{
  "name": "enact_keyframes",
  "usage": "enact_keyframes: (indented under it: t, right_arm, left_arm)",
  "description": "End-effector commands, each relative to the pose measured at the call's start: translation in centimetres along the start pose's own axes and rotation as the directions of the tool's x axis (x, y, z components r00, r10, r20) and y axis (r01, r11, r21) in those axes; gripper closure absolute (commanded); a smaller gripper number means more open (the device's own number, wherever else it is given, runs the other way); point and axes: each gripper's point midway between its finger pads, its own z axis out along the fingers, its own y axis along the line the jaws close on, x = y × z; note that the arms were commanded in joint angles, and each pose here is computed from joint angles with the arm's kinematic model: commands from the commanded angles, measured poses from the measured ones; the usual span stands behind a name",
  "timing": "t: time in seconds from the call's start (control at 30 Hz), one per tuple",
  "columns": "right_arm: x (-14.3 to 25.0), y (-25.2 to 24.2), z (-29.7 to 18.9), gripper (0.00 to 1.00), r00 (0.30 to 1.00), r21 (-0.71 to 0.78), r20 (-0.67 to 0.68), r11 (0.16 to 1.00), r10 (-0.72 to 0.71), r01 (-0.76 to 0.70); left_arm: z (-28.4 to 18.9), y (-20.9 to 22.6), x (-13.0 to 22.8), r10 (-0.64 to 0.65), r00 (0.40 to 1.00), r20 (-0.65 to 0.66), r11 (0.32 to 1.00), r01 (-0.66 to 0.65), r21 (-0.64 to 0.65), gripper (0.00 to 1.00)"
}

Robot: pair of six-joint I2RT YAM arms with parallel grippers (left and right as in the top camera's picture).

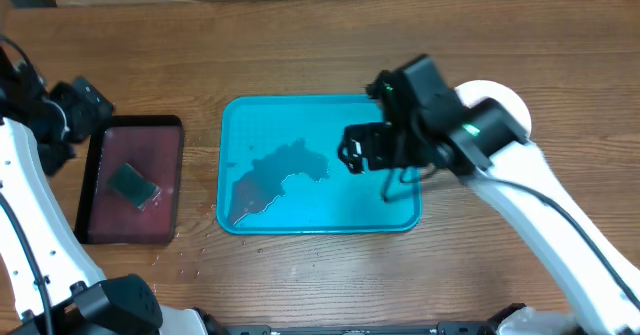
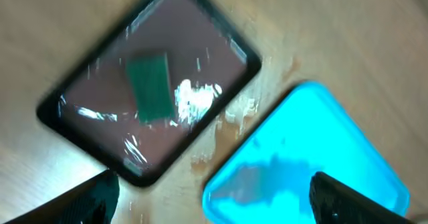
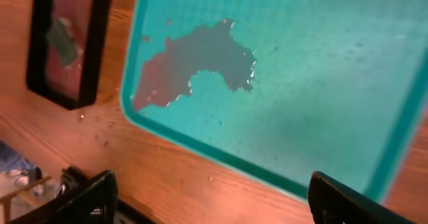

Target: Clean dirty plates on tray and stack at the side

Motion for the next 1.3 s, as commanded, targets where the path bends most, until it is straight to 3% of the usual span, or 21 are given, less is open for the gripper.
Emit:
enact_keyframes:
  t: [0.0,0.27,0.43,0.57,0.77,0.87,0.97,1.27]
  right_arm:
    - [0.7,0.1,-3.6,0.07,0.997,0.01,0.07,1.0,-0.014,0.013]
    - [4.8,-2.6,-8.4,0.07,0.997,0.141,0.081,0.99,-0.006,-0.006]
    - [5.1,-3.3,-11.0,0.07,0.985,0.177,0.171,0.984,-0.026,-0.005]
    - [5.1,-3.8,-12.1,0.07,0.975,0.199,0.217,0.98,-0.035,-0.009]
    - [6.2,-4.4,-12.3,0.06,0.979,0.217,0.203,0.976,-0.011,-0.034]
    - [6.7,-5.1,-12.6,0.06,0.966,0.242,0.257,0.969,-0.016,-0.048]
    - [7.3,-6.3,-12.5,0.0,0.95,0.276,0.309,0.96,-0.04,-0.049]
    - [7.7,-6.9,-11.6,0.0,0.957,0.293,0.287,0.955,-0.037,-0.051]
  left_arm:
    - [0.1,-0.8,2.1,0.015,0.996,-0.093,0.999,-0.011,0.046,0.08]
    - [-3.0,-3.5,6.9,0.169,0.985,-0.043,0.975,-0.16,0.156,0.07]
    - [-3.7,-4.5,11.9,0.291,0.955,0.053,0.929,-0.295,0.222,0.03]
    - [-3.5,-4.4,15.0,0.308,0.945,0.111,0.908,-0.326,0.264,0.0]
    - [-4.1,-3.7,16.2,0.286,0.939,0.193,0.896,-0.333,0.292,0.0]
    - [-4.0,-3.3,16.8,0.287,0.94,0.182,0.899,-0.33,0.289,0.0]
    - [-3.7,-3.1,17.1,0.288,0.944,0.159,0.903,-0.323,0.283,0.0]
    - [-3.3,-3.2,16.9,0.289,0.947,0.141,0.906,-0.318,0.278,0.0]
